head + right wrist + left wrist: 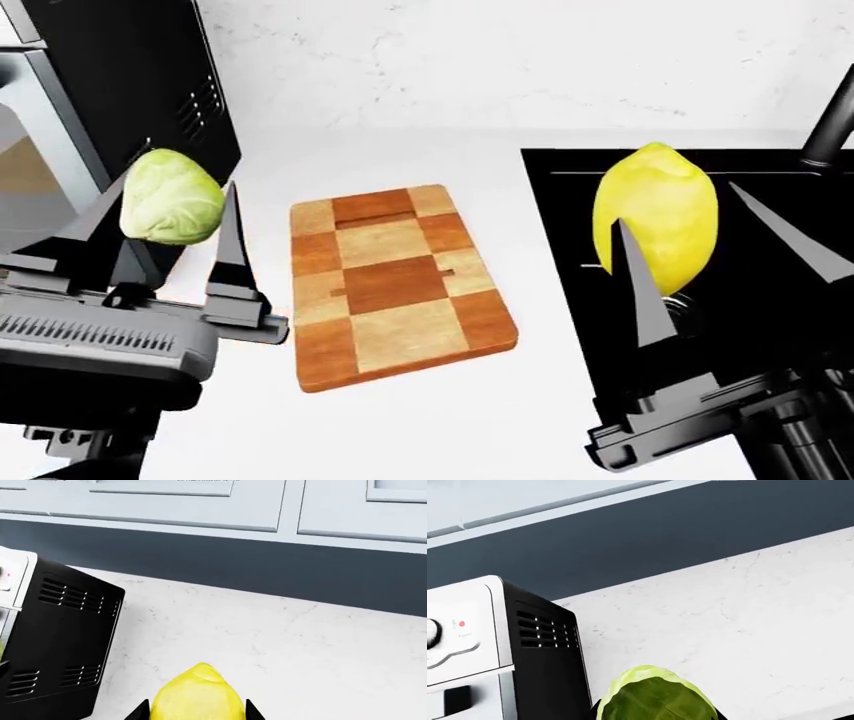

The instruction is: Pick the vegetables from the sink and place them on the cutting board.

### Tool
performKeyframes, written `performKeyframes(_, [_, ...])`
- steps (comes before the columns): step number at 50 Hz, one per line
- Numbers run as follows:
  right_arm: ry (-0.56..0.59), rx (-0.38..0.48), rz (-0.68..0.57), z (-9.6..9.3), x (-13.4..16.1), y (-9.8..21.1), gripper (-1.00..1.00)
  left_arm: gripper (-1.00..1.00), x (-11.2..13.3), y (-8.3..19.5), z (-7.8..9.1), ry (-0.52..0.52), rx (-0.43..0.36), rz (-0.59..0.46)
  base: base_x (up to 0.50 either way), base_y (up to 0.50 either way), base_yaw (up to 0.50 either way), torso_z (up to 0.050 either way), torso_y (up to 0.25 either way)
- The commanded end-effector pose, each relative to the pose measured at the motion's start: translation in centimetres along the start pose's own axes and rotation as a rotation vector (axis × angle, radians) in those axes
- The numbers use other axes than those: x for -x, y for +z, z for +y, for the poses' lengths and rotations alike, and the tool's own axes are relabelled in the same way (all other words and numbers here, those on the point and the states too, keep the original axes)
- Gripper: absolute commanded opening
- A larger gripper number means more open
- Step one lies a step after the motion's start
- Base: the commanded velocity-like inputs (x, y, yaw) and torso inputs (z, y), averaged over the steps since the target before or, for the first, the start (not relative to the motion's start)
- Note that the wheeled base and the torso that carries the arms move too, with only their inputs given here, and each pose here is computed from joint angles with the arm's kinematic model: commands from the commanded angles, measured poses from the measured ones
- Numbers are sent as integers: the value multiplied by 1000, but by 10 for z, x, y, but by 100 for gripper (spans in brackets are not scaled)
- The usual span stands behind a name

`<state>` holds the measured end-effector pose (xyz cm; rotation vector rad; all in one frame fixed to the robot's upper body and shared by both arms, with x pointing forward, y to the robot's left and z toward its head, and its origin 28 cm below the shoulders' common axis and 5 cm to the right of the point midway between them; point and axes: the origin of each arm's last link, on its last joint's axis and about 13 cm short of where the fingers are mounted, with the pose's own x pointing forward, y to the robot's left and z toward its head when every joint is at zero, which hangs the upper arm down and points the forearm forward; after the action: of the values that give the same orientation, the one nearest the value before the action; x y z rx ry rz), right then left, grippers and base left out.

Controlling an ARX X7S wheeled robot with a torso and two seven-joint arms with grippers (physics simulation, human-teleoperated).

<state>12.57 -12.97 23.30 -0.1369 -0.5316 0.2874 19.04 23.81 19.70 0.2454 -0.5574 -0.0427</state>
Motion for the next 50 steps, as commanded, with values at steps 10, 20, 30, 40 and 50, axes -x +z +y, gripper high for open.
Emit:
performKeyframes(10, [12,6,-6,2,-4,0,-100,-100,-26,11,-27,-252,59,160,0,0,0,0,0])
performKeyframes(20, [13,10,5,3,-4,-1,-100,-100,-50,23,-32,-283,65,192,0,0,0,2,1])
performKeyframes(30, [6,-21,18,1,-5,-2,-100,-100,-85,17,-26,-274,137,376,0,0,0,0,0])
performKeyframes(40, [13,-30,23,1,-5,-4,-100,-100,-106,-3,-30,-281,148,506,0,0,0,0,0])
performKeyframes(50, [8,-42,25,-1,-6,-5,-100,-100,-115,-23,-34,-273,157,590,0,0,0,0,1])
